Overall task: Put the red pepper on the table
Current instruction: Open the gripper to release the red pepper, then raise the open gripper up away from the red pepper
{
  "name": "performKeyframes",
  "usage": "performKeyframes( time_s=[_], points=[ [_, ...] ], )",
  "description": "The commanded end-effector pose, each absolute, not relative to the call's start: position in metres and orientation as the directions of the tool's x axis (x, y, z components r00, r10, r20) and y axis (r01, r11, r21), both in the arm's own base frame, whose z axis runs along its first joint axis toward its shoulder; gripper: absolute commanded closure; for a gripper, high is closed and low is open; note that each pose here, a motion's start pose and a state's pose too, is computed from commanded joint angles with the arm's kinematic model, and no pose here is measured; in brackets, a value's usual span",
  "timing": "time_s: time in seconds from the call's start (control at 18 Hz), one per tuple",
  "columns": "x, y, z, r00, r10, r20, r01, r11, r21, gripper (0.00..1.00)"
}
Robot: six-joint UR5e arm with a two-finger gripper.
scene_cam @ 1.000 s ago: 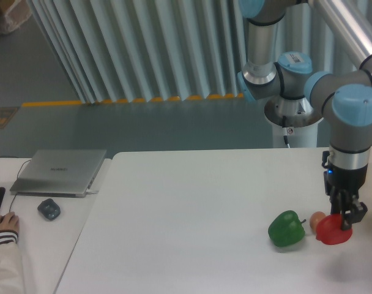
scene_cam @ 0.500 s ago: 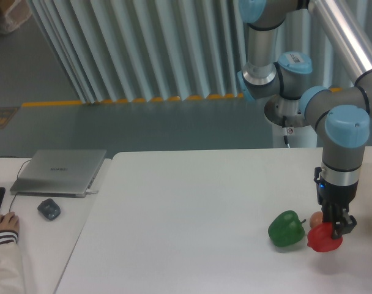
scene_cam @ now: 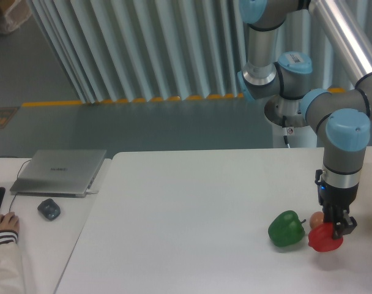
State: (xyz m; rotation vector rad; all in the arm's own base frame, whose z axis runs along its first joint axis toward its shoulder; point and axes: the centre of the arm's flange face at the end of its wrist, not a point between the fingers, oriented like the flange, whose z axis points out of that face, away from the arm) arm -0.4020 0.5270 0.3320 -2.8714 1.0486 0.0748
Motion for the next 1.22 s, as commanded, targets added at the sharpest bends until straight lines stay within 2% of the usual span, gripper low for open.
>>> performKeyframes(
  time_s=[0.39, 0.56, 0.61, 0.67, 1.06, 1.22],
  points=[
    [-0.3984, 0.5285, 0.3328, 0.759, -0.647, -0.078, -0.651, -0.757, -0.057, 0.56],
    [-0.398, 0.5281, 0.3348, 0.757, -0.649, -0.081, -0.653, -0.755, -0.057, 0.51],
    [-0.397, 0.5285, 0.3341, 0.756, -0.65, -0.079, -0.654, -0.754, -0.057, 0.46],
    [-0.3968, 0.5284, 0.3335, 0.754, -0.652, -0.08, -0.657, -0.752, -0.057, 0.37],
    [-0.3954, 0.5272, 0.3297, 0.743, -0.665, -0.071, -0.669, -0.741, -0.055, 0.33],
    [-0.3934, 0.5245, 0.3253, 0.745, -0.665, -0.062, -0.667, -0.742, -0.059, 0.27]
  ],
)
